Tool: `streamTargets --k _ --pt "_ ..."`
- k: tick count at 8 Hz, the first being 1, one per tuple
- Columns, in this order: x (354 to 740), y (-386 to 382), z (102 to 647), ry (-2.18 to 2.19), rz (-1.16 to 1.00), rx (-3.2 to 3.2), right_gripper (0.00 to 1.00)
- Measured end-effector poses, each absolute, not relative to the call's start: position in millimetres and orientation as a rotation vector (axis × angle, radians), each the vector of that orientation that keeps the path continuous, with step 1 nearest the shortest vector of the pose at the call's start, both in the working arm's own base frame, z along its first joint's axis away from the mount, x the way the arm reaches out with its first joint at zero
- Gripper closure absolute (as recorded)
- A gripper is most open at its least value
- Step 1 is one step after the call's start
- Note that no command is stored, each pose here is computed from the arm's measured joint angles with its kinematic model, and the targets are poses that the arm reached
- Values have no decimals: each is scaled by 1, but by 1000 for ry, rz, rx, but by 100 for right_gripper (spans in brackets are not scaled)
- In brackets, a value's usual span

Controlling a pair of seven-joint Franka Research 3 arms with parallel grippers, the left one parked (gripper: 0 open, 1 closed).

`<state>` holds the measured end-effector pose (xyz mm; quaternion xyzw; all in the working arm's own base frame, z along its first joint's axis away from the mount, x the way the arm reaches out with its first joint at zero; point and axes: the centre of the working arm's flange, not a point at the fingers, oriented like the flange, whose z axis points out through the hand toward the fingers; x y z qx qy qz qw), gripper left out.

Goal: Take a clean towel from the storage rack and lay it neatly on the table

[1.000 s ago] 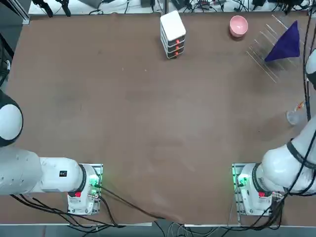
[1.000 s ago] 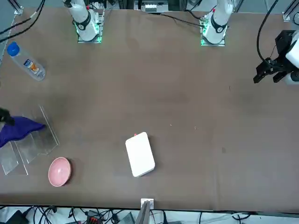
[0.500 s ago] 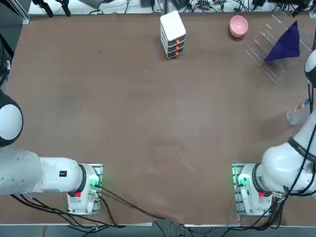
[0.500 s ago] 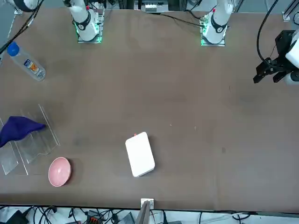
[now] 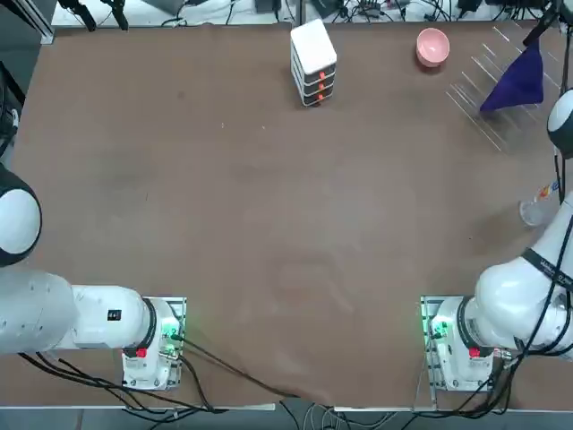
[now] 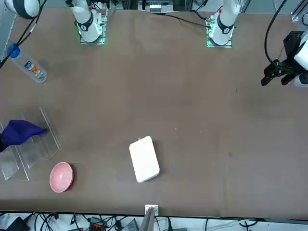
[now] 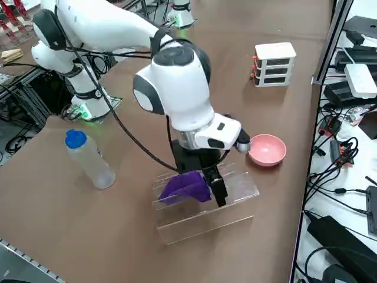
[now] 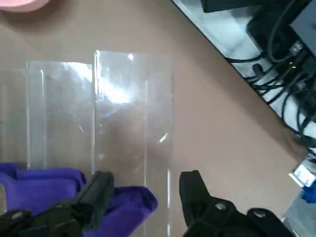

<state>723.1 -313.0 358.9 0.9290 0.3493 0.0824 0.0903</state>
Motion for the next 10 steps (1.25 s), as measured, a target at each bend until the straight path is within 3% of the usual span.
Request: streamTargets --k 2,10 --pt "719 -315 356 1052 212 2802 22" --pt "712 -333 371 1010 275 2822 25"
